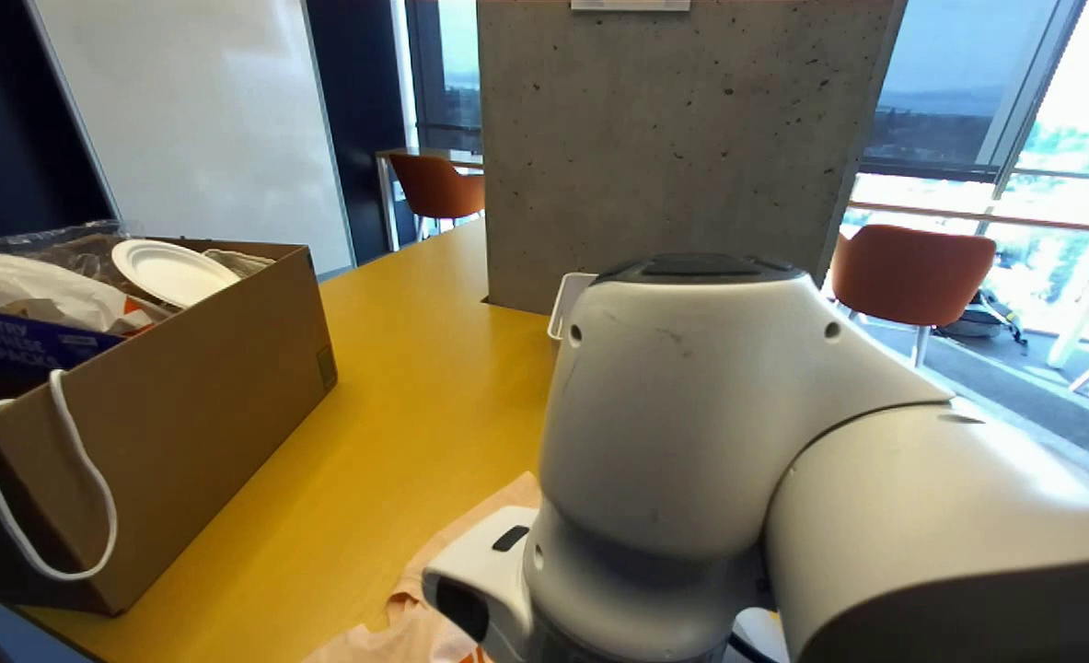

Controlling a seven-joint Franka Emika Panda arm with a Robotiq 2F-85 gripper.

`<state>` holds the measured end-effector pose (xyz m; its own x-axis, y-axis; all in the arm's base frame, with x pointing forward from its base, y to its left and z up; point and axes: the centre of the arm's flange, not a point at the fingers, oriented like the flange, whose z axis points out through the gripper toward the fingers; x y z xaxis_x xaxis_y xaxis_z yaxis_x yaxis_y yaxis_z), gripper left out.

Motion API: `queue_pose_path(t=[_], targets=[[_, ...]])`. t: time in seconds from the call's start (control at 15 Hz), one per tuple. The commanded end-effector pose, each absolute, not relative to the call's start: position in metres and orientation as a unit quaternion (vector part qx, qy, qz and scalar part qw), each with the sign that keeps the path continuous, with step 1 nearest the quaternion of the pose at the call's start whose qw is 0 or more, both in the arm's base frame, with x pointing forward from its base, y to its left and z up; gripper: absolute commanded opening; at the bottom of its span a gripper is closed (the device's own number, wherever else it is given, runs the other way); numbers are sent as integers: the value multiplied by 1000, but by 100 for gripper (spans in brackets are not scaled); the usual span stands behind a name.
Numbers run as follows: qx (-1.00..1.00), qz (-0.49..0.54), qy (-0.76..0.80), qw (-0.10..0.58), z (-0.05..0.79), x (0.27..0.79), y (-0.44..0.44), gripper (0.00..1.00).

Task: Unfold the peach t-shirt and lay it out on the table.

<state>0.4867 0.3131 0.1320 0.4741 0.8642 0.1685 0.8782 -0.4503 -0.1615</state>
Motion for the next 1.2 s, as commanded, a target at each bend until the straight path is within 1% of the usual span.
queue_pose_path(t=[0.0, 0.07, 0.13, 0.4, 0.67, 1.13], targets=[[-871, 4, -475, 127, 135, 492, 286, 90], [-877, 13, -464, 128, 132, 493, 279, 98], [-883, 25, -450, 130, 129, 495, 271, 100], [-906, 54, -400, 128, 105, 521, 239, 100], [-929, 71, -339, 131, 101, 536, 200, 100], [-950, 123, -273, 89, 52, 586, 176, 100]])
